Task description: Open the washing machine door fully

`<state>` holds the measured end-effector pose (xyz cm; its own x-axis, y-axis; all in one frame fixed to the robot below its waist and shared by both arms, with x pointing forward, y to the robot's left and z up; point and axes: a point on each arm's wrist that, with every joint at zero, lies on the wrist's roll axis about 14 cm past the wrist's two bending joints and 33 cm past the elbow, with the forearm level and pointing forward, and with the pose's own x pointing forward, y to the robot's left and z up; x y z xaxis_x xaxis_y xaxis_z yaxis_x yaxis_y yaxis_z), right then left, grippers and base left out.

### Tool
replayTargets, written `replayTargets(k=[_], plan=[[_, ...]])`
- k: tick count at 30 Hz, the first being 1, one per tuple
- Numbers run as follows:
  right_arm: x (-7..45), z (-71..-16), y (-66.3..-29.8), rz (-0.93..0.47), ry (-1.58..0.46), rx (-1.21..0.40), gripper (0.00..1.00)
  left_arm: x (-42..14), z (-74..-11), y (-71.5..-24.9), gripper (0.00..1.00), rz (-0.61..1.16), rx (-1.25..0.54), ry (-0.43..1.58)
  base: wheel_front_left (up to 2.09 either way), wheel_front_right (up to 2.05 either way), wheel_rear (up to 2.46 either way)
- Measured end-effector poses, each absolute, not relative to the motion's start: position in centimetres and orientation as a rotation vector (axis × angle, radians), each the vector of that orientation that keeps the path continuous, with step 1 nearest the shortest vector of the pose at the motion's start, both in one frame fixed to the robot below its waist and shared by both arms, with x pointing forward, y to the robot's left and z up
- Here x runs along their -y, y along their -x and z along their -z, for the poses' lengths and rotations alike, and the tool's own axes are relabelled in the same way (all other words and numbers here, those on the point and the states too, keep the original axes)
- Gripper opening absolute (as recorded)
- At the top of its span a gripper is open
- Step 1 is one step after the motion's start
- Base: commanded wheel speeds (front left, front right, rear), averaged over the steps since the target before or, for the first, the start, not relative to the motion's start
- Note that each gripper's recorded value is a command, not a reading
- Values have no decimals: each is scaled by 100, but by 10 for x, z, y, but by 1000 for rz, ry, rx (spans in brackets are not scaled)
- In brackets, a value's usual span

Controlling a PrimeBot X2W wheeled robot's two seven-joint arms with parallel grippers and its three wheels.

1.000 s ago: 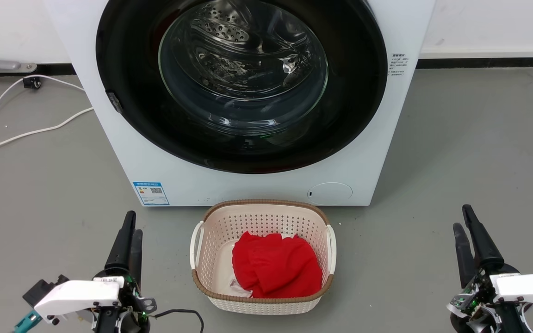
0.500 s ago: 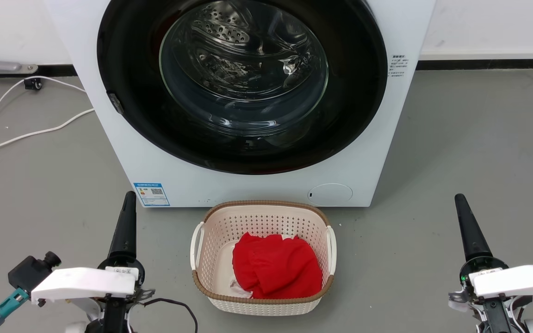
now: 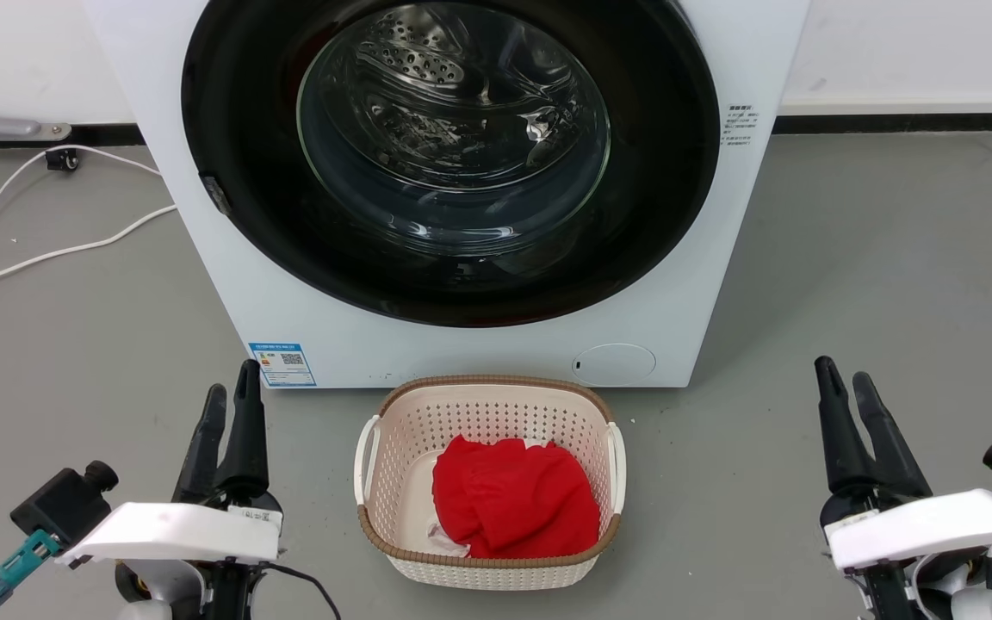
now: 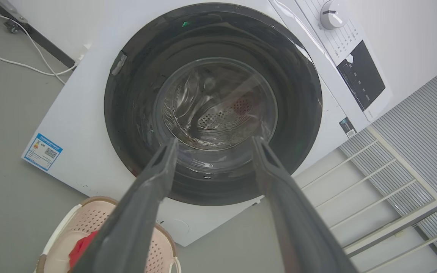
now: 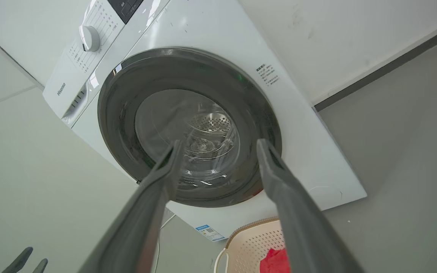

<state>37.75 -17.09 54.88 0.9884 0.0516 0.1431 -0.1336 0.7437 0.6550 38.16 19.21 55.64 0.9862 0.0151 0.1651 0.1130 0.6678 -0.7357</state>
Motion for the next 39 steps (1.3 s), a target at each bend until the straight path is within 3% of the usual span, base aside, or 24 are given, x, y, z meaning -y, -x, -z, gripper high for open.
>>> replayTargets(k=[39], plan=[[159, -538, -368, -127, -208, 125, 100, -183, -562, -379, 100, 73, 213, 310, 0, 0, 0]])
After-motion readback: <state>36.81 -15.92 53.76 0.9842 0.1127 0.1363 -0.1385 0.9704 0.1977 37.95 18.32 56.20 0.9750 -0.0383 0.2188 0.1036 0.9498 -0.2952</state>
